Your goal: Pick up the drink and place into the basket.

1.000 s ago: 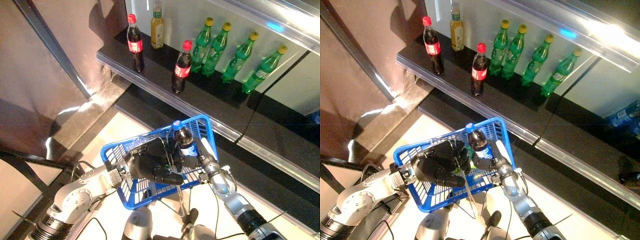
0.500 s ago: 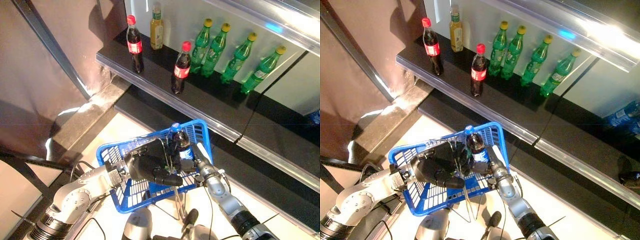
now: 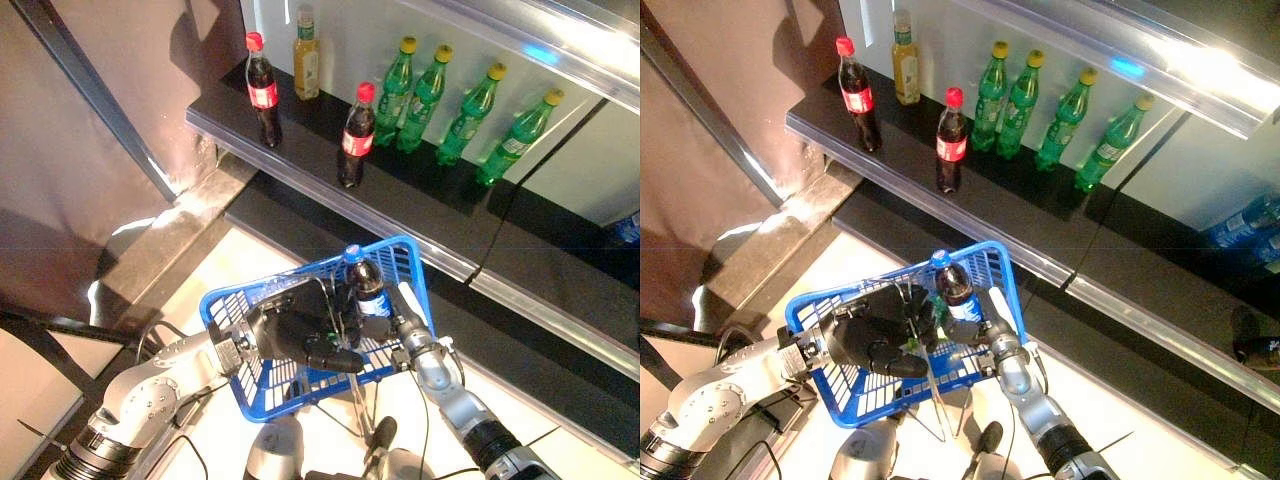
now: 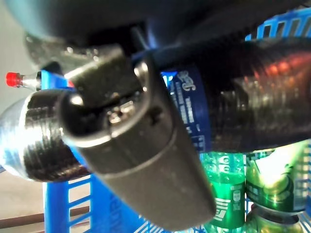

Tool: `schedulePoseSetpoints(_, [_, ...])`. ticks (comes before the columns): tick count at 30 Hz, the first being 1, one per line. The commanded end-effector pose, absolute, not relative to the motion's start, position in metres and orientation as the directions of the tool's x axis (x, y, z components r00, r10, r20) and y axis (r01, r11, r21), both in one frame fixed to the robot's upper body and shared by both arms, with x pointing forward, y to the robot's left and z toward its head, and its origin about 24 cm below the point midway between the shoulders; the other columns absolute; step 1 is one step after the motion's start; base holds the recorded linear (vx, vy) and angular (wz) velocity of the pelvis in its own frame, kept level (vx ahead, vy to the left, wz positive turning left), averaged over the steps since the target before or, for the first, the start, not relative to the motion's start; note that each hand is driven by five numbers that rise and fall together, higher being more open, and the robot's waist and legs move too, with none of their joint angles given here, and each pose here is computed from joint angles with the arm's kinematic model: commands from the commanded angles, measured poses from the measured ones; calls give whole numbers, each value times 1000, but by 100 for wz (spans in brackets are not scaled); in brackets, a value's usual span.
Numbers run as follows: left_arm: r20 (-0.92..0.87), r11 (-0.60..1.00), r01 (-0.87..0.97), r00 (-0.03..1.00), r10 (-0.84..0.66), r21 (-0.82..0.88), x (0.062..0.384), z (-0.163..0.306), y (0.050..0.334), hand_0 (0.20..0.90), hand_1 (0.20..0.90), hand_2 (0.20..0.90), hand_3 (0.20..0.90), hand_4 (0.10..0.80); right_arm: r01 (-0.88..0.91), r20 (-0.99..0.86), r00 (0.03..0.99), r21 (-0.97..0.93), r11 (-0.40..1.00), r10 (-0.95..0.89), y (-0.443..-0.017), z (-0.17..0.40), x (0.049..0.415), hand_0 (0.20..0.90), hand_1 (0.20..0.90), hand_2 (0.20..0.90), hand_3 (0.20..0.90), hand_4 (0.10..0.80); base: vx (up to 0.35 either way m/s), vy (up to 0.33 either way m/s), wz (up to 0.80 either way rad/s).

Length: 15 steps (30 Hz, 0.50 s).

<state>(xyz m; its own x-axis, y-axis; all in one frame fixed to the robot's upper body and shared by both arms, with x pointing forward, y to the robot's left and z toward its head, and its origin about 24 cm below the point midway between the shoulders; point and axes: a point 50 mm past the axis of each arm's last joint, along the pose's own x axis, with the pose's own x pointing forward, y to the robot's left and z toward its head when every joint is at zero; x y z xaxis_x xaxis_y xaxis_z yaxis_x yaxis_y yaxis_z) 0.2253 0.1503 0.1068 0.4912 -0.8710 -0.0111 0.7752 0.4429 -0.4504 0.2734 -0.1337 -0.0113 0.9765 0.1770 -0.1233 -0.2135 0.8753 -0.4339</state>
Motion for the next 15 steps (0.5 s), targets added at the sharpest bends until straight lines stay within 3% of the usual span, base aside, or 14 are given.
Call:
schedulePoseSetpoints(1, [725,-154,988,-83,-684,-33,187,219,99,300,300,300,200,100,-433,-329,900,-581,689,288,-128,-62,233,300,300,300,200,100,0,0,0])
schedulePoseSetpoints(15, [732,-115,993,-69,-678,-13,189,226,105,300,300,300,200,100,-474,-344,881,-647,597,326,-132,-65,226,300,300,300,200,100,0,0,0])
